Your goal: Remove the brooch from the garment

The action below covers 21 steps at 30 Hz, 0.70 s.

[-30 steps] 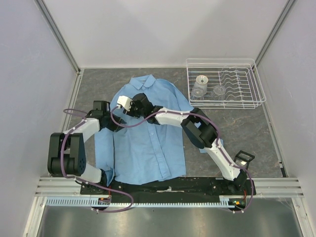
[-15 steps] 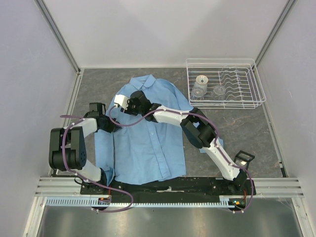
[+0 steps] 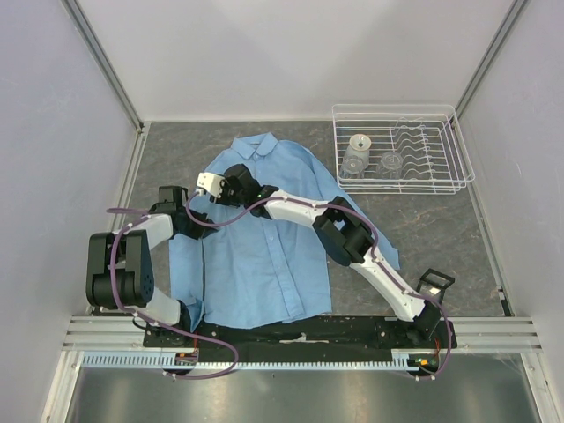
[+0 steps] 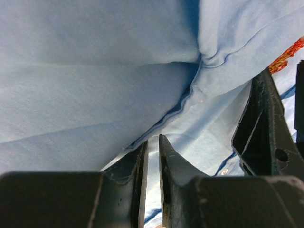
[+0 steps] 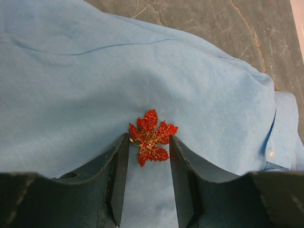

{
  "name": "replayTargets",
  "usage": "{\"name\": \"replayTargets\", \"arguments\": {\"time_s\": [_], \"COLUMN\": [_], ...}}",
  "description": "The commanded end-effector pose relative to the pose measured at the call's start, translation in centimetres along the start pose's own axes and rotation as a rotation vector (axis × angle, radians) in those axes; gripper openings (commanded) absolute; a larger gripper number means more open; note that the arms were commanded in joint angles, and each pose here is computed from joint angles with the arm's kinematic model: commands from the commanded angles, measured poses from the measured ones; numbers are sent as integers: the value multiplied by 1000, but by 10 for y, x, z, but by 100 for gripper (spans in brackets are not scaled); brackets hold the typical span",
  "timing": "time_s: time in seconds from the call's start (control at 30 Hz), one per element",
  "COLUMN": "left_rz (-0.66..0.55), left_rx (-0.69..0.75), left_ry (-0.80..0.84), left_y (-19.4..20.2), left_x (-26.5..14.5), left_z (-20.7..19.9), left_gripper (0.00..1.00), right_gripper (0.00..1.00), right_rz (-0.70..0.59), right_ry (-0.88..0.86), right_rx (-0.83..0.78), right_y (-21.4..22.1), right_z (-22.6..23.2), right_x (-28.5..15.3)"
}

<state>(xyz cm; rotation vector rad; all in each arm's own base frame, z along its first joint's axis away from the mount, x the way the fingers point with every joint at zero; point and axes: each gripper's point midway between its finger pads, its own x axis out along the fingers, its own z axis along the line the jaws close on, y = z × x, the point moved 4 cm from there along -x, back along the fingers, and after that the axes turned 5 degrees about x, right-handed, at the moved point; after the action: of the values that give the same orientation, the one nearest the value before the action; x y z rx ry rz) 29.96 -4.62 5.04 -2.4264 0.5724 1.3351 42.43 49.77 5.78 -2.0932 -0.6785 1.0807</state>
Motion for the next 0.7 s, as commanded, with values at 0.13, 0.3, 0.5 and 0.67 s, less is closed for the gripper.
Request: {"name": "replayTargets", "arguments": {"time_s": [0.13,0.3,0.5,0.67], "left_rz": [8,8,9,8], "left_rx": [-4,5,9,43], "left_ry": [-48,-64,-65,-54], "left_y": [5,7,7,7], "left_x": [0,2,2,0], "left_z": [15,21,23,20], "left_gripper": [21,21,20,20], "right_gripper": [47,47,44,31], "right_rz": [-12,-65,-101,-134], "right_ry": [188,221,219,166], "right_rx": [50,64,77,65], "right_y": [-4,-14,-17,-19], "right_z": [-22,-30,-38,-33], "right_x": [2,-2,-1,-6]}}
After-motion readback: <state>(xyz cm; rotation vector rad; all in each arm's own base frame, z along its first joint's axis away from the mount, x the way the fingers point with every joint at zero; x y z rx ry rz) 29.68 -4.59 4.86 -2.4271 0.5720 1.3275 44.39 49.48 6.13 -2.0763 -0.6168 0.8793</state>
